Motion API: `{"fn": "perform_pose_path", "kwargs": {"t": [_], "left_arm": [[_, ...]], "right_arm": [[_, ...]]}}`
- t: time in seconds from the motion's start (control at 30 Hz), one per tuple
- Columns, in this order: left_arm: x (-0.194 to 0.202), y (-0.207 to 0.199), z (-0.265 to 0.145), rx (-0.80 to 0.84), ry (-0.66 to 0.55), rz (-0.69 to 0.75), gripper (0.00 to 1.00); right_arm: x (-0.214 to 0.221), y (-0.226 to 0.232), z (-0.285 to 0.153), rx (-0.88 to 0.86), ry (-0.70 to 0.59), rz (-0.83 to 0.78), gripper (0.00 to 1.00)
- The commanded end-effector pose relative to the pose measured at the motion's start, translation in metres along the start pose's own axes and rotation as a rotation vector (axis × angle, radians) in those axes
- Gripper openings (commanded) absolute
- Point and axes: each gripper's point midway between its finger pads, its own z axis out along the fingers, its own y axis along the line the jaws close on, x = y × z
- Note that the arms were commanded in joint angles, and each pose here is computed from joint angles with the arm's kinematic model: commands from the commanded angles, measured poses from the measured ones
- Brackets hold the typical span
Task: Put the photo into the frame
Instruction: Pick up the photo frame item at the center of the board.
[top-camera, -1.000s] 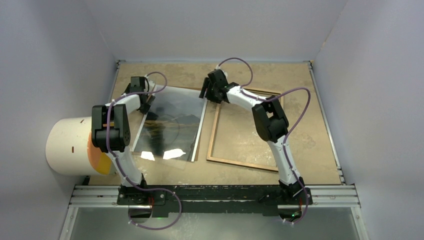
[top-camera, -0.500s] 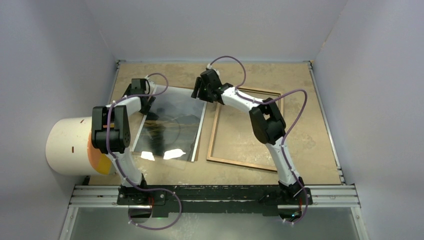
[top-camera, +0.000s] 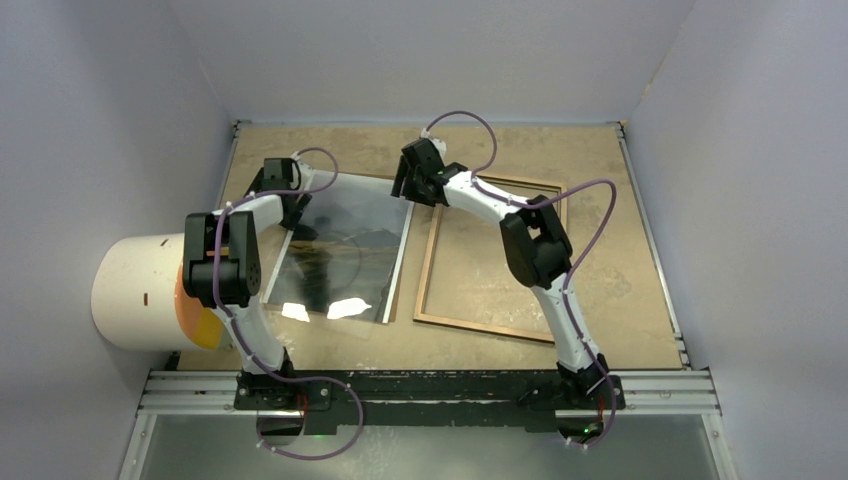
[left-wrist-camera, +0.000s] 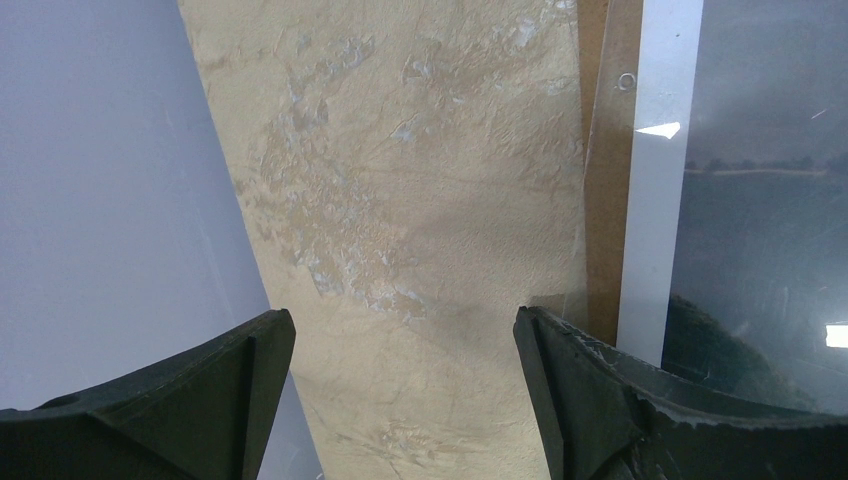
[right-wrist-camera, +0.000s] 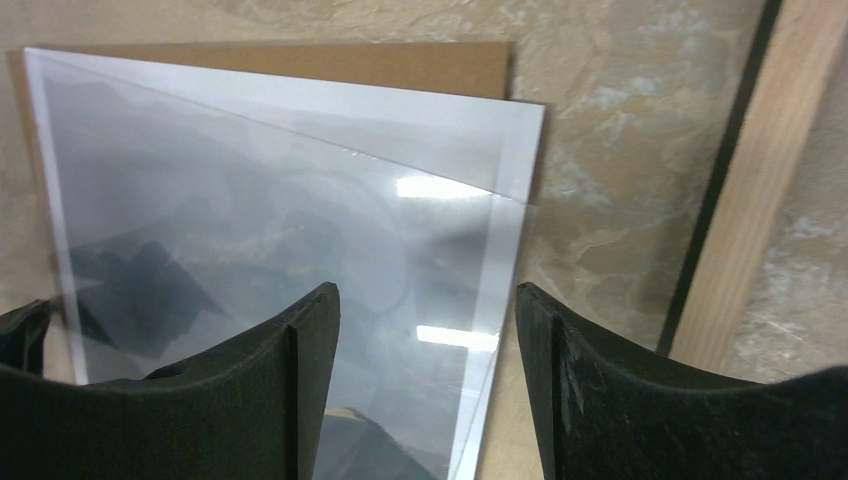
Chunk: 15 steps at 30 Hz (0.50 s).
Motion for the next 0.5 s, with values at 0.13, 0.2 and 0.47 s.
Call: {"fn": "perform_pose_path", "kwargs": {"t": [0.13, 0.2, 0.47], "left_arm": [[0.039, -0.052, 0.006, 0.17, 0.093, 0.053, 0.87], [0.039, -0.053, 0.006, 0.173, 0.092, 0.056, 0.87], [0.039, -0.062, 0.003, 0.177, 0.091, 0.081, 0.87]], "right_arm": [[-0.005, -0.019, 0.012, 0.089, -0.014, 0.0, 0.68], [-0.005, -0.022, 0.016, 0.098, -0.012, 0.0, 0.68], [-0.018, -0.007, 0.02, 0.044, -0.043, -0.005, 0.66]]}}
